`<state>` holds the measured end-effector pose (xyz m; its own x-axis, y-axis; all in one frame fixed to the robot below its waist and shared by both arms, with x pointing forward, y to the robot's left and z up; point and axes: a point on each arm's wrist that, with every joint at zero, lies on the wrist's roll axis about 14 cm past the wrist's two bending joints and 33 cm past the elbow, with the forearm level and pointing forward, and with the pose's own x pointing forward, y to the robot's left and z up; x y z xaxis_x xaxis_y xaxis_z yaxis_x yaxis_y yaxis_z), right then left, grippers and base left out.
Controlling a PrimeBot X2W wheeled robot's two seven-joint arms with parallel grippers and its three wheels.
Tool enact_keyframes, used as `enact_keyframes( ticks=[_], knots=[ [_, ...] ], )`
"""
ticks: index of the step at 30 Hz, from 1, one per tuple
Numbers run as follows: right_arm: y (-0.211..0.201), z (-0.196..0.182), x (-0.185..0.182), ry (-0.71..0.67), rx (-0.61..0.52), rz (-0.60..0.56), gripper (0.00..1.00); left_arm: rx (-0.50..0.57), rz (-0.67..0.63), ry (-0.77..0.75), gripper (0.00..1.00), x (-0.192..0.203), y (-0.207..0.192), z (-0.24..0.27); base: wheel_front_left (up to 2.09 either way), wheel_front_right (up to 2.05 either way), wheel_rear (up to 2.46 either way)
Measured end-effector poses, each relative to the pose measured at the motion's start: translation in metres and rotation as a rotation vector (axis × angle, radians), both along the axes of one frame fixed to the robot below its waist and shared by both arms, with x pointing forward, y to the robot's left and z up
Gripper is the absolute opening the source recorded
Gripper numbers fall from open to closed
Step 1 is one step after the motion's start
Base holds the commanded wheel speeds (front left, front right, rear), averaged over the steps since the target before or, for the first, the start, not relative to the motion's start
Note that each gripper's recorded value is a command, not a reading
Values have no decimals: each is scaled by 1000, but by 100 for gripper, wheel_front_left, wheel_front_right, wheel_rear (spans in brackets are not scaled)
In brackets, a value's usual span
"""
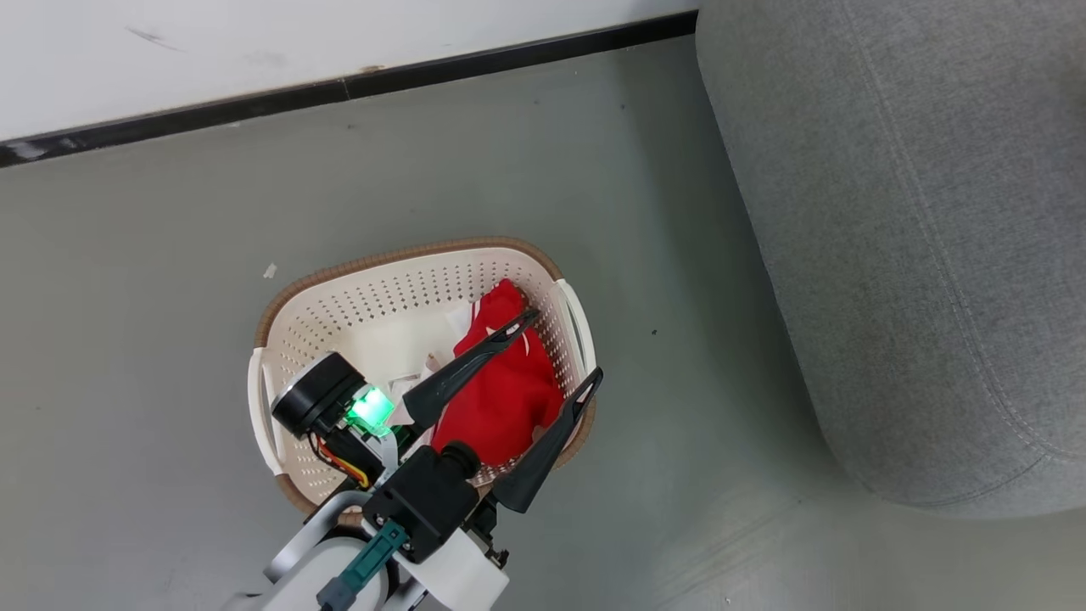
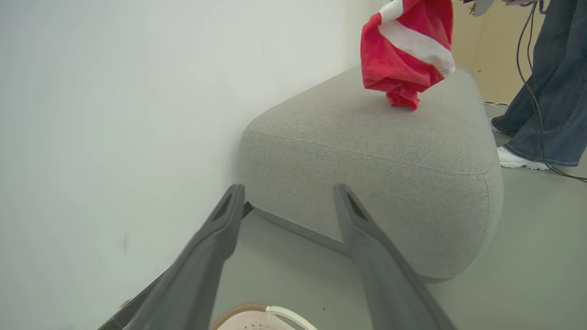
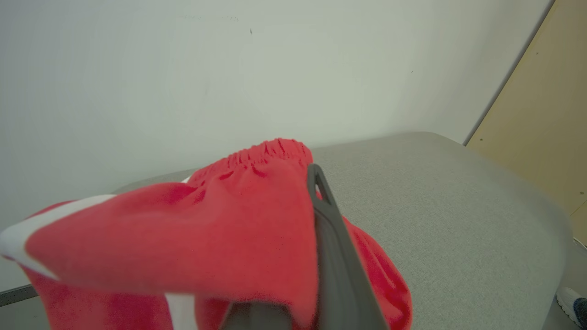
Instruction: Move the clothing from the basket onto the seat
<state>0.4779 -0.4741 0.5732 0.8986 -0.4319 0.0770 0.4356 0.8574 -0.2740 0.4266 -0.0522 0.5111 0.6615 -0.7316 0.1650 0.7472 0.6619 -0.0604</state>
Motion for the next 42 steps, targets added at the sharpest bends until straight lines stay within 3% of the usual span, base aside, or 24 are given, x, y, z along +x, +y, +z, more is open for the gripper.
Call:
enact_keyframes(
  ticks=[11, 22, 24, 26, 27, 28, 29, 42],
  knots=[
    [33, -96, 21, 130, 159, 10, 0, 15, 16, 24, 100, 10, 7, -15, 0, 0, 0],
    [39, -138, 22, 210, 211, -12, 1, 16, 36, 31, 100, 16, 14, -23, 0, 0, 0],
    [44, -142, 23, 203, 230, -7, 15, 15, 36, 31, 100, 17, 14, -24, 0, 0, 0],
    [48, -146, 22, 206, 245, -5, 36, 17, 34, 30, 100, 17, 13, -25, 0, 0, 0],
    [49, -146, 22, 206, 246, -5, 55, 17, 33, 27, 100, 18, 12, -24, 0, 0, 0],
    [49, -145, 21, 198, 246, -4, 88, 14, 32, 22, 100, 19, 12, -23, 0, 0, 0],
    [48, -144, 20, 195, 247, -6, 100, 11, 31, 18, 100, 19, 11, -22, 0, 0, 0],
    [52, -127, 5, 197, 173, 46, 100, -9, -10, 5, 100, 15, -3, -17, 0, 0, 0]
  ],
)
